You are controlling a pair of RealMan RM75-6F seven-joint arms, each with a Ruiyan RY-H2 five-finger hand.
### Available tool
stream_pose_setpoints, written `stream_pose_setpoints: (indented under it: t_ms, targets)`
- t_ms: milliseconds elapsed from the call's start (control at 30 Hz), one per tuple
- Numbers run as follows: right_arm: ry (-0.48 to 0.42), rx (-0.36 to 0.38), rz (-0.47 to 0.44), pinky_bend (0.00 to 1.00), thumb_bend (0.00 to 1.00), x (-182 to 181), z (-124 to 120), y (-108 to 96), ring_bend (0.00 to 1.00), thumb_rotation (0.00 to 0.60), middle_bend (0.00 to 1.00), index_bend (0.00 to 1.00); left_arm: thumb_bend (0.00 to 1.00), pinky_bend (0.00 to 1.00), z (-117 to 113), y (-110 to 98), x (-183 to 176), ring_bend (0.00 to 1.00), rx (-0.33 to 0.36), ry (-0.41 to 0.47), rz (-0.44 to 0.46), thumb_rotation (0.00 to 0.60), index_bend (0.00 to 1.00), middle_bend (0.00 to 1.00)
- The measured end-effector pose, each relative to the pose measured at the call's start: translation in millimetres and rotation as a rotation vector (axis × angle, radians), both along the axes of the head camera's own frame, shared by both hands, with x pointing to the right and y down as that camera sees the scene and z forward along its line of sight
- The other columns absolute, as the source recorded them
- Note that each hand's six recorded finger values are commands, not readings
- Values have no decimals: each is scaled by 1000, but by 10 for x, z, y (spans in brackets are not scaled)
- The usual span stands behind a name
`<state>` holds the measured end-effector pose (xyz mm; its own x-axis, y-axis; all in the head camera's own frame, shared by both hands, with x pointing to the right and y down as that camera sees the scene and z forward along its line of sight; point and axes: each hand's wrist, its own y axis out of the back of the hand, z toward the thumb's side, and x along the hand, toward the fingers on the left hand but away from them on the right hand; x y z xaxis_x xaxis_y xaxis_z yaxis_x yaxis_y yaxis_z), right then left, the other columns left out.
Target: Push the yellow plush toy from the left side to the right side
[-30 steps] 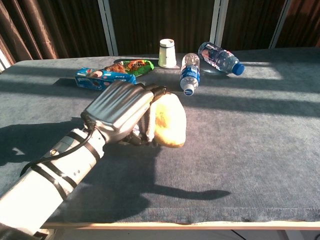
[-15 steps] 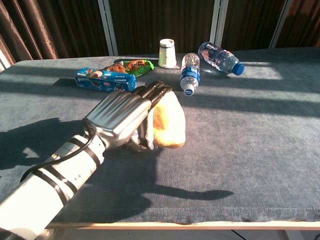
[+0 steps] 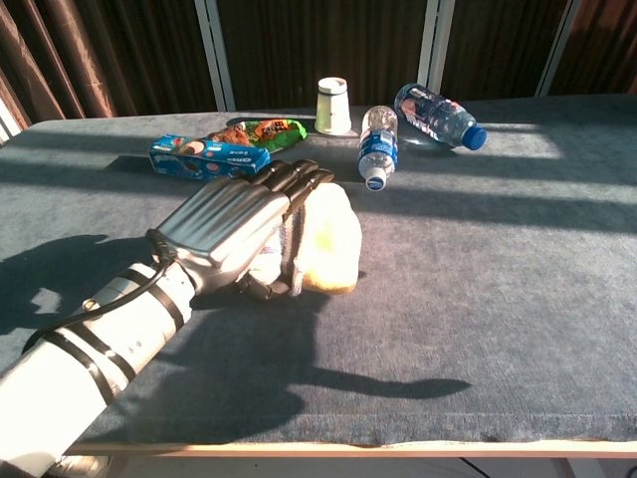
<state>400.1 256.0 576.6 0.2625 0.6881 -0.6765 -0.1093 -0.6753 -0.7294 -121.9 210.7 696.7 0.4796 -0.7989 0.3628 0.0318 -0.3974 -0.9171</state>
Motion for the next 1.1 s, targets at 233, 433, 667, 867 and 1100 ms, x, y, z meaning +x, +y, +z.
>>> stream_pose_setpoints:
  t_ms: [233,433,667,867,1100]
  targets:
    - [3,-1,0,15,65,-3,7,2,0,600,0,0,224,216,-12,-13,-76,0,-10,-13,-1,600,0,0]
    - [5,-1,-2,15,65,-7,11,5,0,600,0,0,208,211,-82,-53,-161,0,-7,-16,-9,600,0,0]
    - [15,-7,-9,15,65,-18,43,15,0,600,0,0,206,211,-234,-116,-308,0,-10,-4,-23,600,0,0]
    - [15,-9,-17,15,65,-33,54,19,0,600,0,0,225,217,-416,-171,-613,0,5,-42,-37,600,0,0]
    - [-13,-3,-37,15,65,-84,74,14,0,600,0,0,236,220,-706,-169,-1239,20,70,-37,-113,600,0,0]
